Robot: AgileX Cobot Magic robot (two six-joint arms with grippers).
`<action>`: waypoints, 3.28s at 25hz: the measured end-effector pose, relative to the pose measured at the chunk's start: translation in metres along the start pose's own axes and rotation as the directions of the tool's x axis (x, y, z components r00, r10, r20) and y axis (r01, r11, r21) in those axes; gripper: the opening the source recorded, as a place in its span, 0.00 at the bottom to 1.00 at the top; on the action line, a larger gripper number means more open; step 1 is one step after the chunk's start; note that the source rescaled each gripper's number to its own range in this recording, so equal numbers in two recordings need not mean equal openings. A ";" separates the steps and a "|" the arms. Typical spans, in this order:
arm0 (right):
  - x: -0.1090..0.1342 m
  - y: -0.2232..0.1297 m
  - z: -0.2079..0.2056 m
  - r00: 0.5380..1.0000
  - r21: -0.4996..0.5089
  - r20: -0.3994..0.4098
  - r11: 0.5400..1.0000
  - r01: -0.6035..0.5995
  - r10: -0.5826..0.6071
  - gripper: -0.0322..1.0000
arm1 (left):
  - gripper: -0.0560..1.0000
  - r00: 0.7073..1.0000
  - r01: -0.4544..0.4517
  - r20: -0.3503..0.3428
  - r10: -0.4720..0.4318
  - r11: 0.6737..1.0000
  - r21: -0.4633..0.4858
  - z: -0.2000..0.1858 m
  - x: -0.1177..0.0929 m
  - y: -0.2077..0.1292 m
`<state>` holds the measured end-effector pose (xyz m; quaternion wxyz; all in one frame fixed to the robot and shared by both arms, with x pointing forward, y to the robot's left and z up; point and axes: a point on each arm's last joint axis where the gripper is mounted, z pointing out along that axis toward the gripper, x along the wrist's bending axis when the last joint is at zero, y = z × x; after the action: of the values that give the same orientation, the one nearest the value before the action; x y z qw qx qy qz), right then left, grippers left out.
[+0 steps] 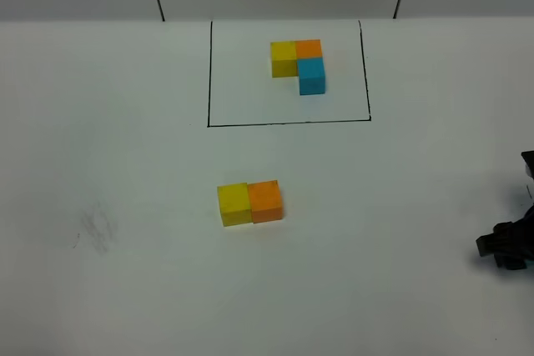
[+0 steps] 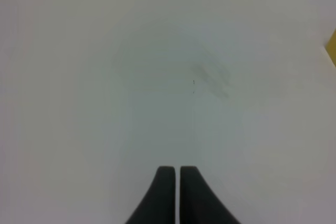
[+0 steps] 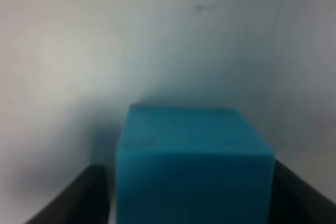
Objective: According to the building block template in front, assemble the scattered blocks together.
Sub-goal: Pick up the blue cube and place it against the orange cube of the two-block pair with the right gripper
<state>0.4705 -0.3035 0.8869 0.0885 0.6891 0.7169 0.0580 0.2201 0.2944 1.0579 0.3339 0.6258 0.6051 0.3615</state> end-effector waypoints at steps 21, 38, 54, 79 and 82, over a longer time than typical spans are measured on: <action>0.017 0.004 -0.023 0.996 -0.098 -0.029 0.992 0.080 -0.083 0.48 | 0.05 1.000 0.000 0.000 0.000 1.000 0.000 0.000 0.000 0.000; 0.058 -0.021 -0.114 0.971 -0.309 -0.174 0.946 0.101 -0.161 0.48 | 0.05 1.000 0.000 0.000 0.000 1.000 0.000 0.000 0.000 0.000; 0.073 -0.005 -0.203 0.938 -0.329 -0.169 0.915 0.234 -0.301 0.48 | 0.05 1.000 0.001 0.000 -0.001 1.000 0.000 0.000 0.000 0.000; 0.150 0.014 -0.143 0.871 -0.245 -0.220 0.889 0.386 -0.439 0.48 | 0.05 1.000 0.001 0.000 -0.001 1.000 0.000 0.000 0.000 0.000; 0.163 0.015 -0.129 0.861 -0.225 -0.231 0.886 0.406 -0.453 0.48 | 0.05 1.000 0.001 0.000 -0.001 1.000 0.000 0.000 0.000 0.000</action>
<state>0.4526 -0.1353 1.0085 0.0559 0.4865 0.8503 0.1927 0.2201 0.2944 1.0579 0.3341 0.6256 0.6054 0.3613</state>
